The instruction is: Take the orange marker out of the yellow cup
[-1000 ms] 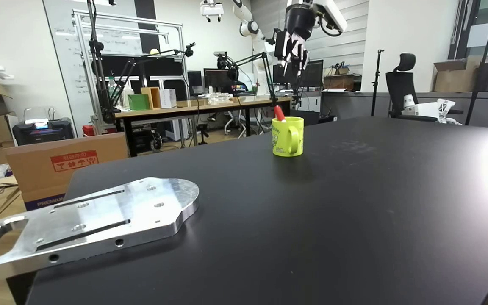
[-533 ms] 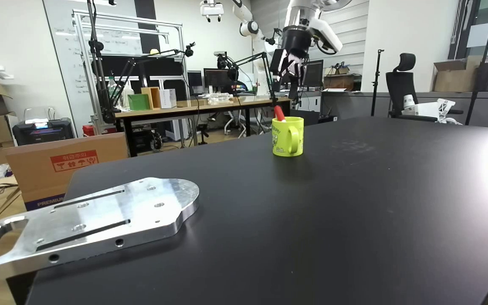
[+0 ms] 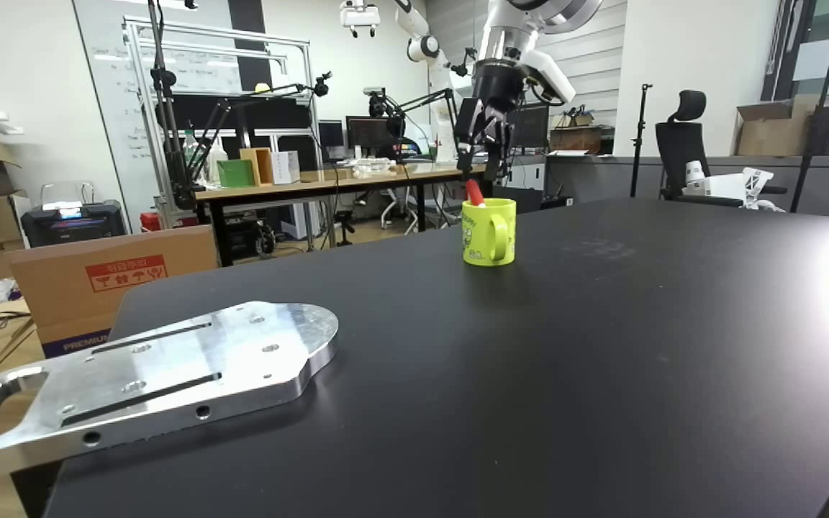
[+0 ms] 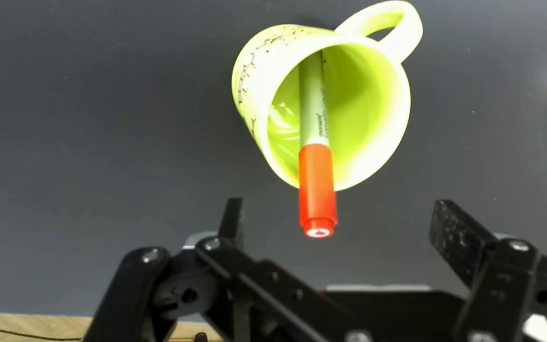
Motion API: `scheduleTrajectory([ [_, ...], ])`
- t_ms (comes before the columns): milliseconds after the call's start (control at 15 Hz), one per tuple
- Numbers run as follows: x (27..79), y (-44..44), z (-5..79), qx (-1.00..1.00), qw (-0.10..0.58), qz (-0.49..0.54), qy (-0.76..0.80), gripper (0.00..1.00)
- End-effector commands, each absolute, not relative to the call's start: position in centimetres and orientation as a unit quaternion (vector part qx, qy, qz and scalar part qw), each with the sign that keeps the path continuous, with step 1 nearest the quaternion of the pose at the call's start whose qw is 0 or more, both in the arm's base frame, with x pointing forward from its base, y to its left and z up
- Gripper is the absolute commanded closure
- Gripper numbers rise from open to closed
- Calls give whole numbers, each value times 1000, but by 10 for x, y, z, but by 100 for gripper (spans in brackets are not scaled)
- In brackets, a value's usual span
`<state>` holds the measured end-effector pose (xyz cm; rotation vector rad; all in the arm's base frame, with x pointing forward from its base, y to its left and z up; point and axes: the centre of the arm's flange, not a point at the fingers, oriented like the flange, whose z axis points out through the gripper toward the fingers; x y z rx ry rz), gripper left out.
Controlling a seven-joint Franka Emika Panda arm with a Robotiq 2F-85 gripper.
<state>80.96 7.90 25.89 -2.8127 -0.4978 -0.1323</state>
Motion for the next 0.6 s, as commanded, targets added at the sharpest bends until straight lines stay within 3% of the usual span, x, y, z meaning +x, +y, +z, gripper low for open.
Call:
scheduleTrajectory([
  [0, 857, 80, 256, -973, 137, -49, -178, 0],
  [133, 857, 80, 251, -973, 133, -49, -181, 0],
  [200, 857, 81, 249, -973, 132, -54, -183, 25],
  [267, 857, 81, 247, -973, 130, -55, -184, 25],
  [533, 855, 82, 241, -972, 128, -66, -185, 55],
])
